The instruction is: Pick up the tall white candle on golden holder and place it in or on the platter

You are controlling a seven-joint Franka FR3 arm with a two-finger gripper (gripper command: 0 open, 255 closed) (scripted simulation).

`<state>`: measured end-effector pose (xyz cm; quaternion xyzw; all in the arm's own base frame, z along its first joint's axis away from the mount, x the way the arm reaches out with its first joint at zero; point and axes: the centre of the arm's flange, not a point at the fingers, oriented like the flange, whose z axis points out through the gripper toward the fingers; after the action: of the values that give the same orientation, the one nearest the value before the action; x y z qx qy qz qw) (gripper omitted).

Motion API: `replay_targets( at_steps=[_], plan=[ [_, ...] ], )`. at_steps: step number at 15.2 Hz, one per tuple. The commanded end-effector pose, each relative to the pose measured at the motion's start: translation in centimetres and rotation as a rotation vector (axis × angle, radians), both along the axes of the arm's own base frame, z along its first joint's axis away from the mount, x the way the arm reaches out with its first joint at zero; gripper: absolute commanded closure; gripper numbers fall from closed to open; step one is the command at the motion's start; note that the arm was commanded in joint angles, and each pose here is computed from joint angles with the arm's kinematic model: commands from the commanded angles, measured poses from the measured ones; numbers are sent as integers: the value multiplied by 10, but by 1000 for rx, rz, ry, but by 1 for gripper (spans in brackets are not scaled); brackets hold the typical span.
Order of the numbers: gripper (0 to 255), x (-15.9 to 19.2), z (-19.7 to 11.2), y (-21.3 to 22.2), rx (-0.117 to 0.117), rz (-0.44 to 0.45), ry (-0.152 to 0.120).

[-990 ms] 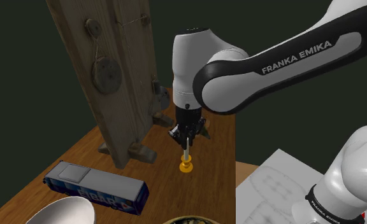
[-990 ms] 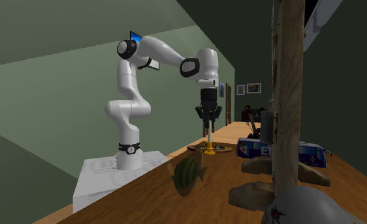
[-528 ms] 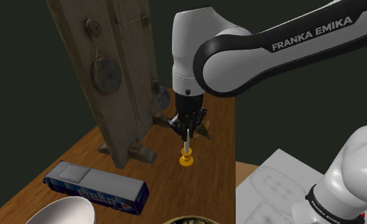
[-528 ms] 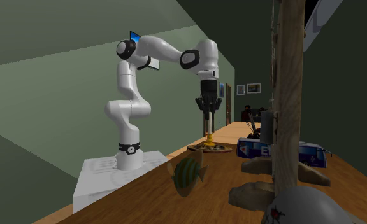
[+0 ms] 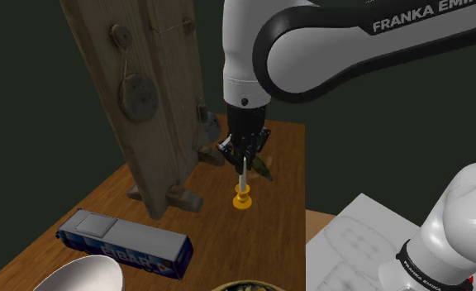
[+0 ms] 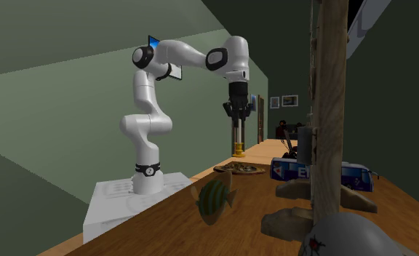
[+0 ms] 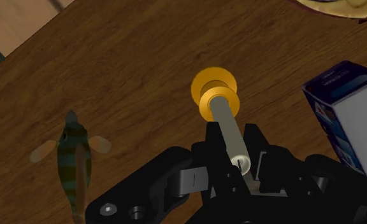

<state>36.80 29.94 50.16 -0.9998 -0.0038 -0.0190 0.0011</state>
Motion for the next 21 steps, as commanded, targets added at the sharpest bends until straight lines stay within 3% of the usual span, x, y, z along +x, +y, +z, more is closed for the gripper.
replay_targets(
  at_steps=[1,16,21],
  plan=[
    [255,-15,8,11,0,0,0],
    [255,-173,55,122,0,0,0],
    [255,-181,36,127,0,0,0]
  ],
)
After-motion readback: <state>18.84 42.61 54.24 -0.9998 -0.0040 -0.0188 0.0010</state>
